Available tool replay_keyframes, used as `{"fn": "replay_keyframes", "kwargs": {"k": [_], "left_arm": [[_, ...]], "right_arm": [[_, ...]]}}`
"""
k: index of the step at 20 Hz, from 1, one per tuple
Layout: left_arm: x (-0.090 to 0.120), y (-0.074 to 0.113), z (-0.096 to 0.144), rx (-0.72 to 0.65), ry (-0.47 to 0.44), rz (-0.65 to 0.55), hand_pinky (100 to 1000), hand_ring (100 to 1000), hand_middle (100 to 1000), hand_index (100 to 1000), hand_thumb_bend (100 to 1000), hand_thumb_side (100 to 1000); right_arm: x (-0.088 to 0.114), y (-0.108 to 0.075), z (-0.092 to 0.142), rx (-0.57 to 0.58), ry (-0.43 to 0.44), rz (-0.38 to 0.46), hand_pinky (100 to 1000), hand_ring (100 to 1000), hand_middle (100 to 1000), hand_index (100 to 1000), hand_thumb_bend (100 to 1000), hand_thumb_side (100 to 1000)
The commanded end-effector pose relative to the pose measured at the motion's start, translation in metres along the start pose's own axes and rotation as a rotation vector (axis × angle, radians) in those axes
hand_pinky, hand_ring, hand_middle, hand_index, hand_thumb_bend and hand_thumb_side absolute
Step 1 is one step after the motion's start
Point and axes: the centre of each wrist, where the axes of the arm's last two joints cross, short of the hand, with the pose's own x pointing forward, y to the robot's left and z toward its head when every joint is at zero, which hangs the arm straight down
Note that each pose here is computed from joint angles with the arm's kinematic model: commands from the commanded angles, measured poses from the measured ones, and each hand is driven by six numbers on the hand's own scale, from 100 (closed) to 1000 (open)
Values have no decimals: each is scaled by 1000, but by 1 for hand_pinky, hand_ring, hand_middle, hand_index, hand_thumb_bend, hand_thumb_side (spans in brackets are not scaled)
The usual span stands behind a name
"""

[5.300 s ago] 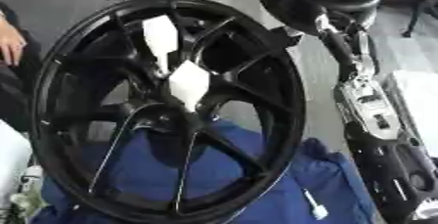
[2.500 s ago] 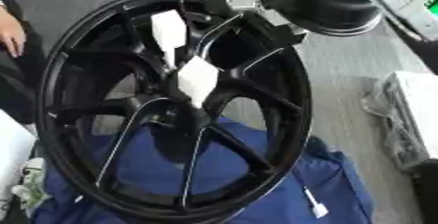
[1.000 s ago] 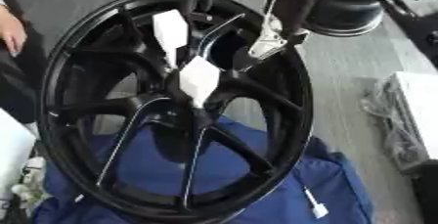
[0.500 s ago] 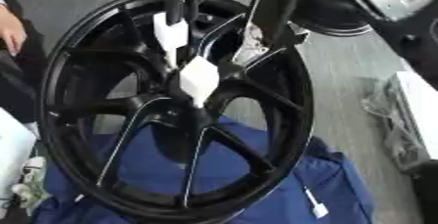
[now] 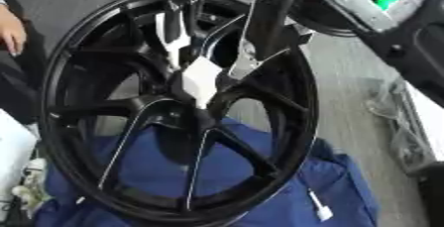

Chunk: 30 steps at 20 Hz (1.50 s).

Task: Pull the pin out of the wheel hub.

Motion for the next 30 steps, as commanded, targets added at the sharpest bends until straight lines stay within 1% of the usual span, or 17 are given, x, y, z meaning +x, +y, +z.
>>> {"fn": "replay_keyframes", "kwargs": {"k": [1,10,22,30], "left_arm": [[6,3,-4,-1,-18,-6,690,777,699,716,239,864],[5,2,-3,-5,-14,-4,691,779,700,714,237,866],[5,1,-3,-10,-12,-2,692,783,701,714,233,871],[5,2,-2,-8,-10,1,693,785,703,715,231,875]], "right_arm": [[2,-7,5,-10,12,28,818,714,710,765,526,180],[-3,-2,-5,13,16,32,817,711,706,761,515,184],[-17,5,-11,25,22,4,813,702,699,754,502,172],[-24,10,-17,41,29,-23,809,694,692,748,513,144]]}}
